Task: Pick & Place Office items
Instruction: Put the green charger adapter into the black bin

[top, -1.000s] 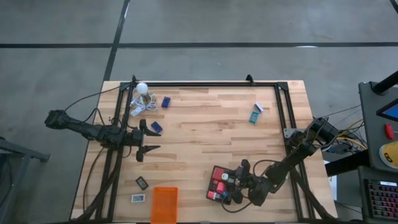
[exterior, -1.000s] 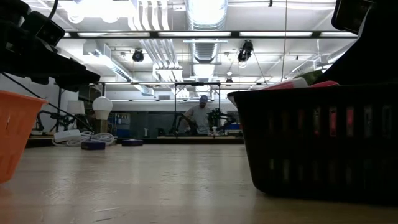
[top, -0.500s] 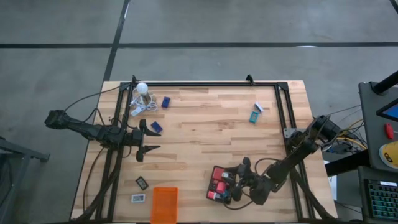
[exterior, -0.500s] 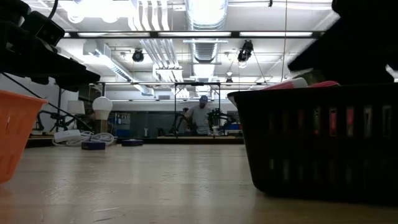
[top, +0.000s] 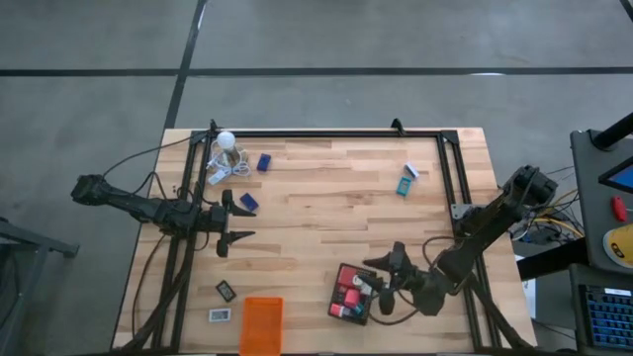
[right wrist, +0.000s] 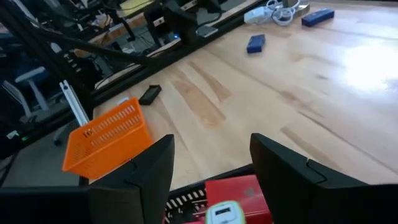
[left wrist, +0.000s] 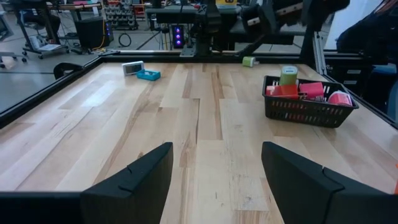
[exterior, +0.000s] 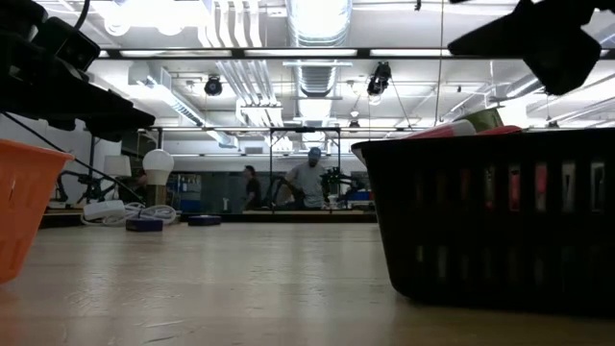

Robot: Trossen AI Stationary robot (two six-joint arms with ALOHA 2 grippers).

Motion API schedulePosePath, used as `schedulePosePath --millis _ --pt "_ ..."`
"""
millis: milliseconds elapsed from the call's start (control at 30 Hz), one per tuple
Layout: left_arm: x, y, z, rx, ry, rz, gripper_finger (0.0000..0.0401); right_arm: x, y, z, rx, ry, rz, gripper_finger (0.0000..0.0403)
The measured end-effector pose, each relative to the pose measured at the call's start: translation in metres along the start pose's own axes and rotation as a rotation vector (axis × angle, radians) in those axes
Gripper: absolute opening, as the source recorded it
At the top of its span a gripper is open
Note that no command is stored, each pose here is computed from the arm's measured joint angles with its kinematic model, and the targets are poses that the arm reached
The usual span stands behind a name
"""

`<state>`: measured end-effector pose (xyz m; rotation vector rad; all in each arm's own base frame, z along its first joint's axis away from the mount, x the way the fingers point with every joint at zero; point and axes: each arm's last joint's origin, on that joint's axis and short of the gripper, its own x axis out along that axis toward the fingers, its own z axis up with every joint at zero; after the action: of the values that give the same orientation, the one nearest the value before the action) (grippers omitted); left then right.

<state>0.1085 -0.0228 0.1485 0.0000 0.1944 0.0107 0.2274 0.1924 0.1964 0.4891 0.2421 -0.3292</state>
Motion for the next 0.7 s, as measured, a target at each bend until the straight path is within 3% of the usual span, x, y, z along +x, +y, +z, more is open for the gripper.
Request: schedulePosePath --millis 167,500,700 --pt "0.000 0.000 0.000 0.000 0.000 0.000 0.0253 -0.011 -0.004 0.017 0.005 0.004 -0.004 0.0208" --pt "0.000 0.000 0.000 0.000 0.000 0.000 0.0253 -0.035 -0.030 0.041 0.181 0.071 -0.100 0.0207" --pt "0.000 0.000 0.000 0.000 0.000 0.000 0.0252 -0.043 -0.039 0.043 0.345 0.223 -0.121 0.0207"
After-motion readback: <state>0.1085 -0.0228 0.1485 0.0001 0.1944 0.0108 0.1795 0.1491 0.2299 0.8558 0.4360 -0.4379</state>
